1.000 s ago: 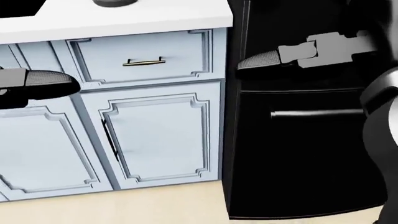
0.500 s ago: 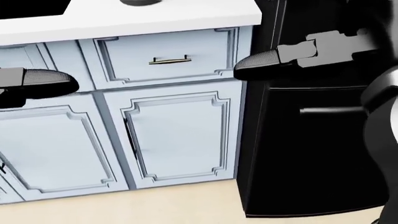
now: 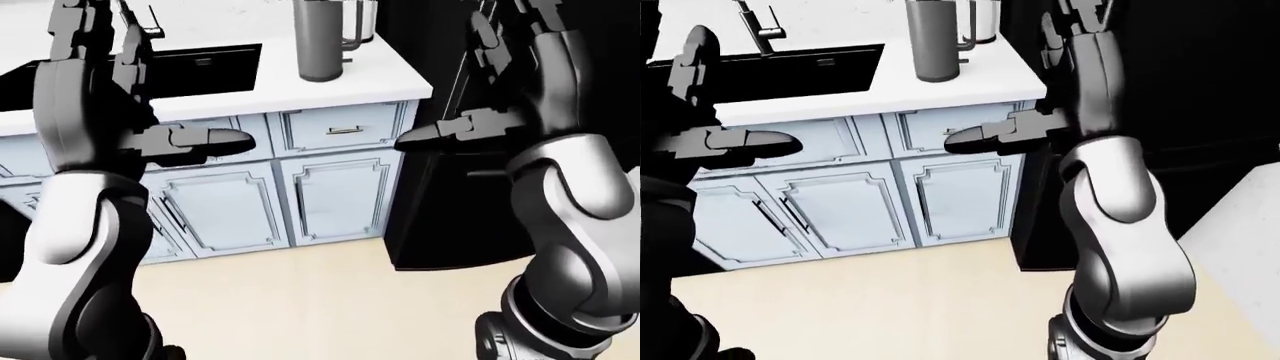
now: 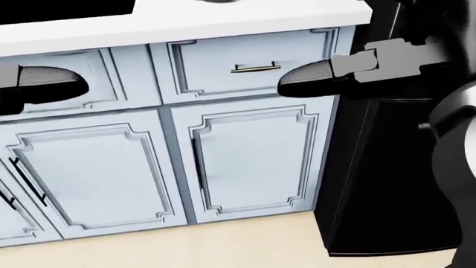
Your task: Close the lid of the electric kettle.
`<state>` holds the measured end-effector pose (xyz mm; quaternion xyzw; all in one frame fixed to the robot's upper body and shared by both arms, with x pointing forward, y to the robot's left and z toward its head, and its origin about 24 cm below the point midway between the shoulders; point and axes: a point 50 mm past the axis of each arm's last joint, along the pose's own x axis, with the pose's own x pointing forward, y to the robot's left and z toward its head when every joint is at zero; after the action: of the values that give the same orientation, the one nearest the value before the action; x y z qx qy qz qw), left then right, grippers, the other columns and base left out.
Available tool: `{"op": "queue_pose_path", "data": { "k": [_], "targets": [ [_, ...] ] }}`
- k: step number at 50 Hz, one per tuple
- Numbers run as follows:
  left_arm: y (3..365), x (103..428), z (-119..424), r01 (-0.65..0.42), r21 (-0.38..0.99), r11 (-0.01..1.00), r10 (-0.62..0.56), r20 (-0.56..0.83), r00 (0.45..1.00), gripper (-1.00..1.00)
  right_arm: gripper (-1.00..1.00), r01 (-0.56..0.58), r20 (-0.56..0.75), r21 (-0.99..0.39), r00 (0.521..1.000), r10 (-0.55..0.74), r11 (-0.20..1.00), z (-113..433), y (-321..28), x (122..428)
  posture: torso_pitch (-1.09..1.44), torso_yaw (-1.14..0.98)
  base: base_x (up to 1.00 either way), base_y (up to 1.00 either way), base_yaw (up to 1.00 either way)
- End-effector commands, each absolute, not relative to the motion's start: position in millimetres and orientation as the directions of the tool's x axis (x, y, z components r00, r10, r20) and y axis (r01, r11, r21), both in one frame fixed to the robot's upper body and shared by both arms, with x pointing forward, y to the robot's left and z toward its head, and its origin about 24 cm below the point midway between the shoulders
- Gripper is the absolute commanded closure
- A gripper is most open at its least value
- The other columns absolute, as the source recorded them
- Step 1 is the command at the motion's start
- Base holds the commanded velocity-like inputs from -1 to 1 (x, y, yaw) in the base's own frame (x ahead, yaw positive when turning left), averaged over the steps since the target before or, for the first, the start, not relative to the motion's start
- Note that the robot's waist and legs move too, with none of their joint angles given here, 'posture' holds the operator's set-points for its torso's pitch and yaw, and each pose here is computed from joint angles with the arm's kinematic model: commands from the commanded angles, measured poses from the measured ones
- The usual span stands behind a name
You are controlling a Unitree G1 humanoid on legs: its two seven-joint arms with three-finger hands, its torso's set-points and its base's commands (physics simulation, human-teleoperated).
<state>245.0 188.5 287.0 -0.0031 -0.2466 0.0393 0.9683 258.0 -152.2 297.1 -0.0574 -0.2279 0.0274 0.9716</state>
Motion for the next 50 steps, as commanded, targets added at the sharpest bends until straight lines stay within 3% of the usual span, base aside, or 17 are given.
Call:
{"op": "queue_pose_path", "data": {
  "k": [1,14,50],
  "targets": [
    [190,240,291,-0.086,-0.024,0.996,0.086,0.513,0.854,-1.00,-1.00,-0.032,0.484,-0.129,0.870,0.091,0.991,305,-151,254,0.00,0.00,0.00,0.43,0.00],
    [188,240,285,-0.087,-0.004,0.996,0.077,0.505,0.860,-1.00,-1.00,-0.040,0.497,-0.119,0.863,0.095,0.992,307,-152,252,0.00,0.00,0.01,0.08,0.00],
    [184,236,282,-0.085,0.015,0.996,0.065,0.508,0.859,-1.00,-1.00,-0.061,0.483,-0.141,0.867,0.123,0.988,303,-145,256,0.00,0.00,0.39,0.00,0.00]
  ]
}}
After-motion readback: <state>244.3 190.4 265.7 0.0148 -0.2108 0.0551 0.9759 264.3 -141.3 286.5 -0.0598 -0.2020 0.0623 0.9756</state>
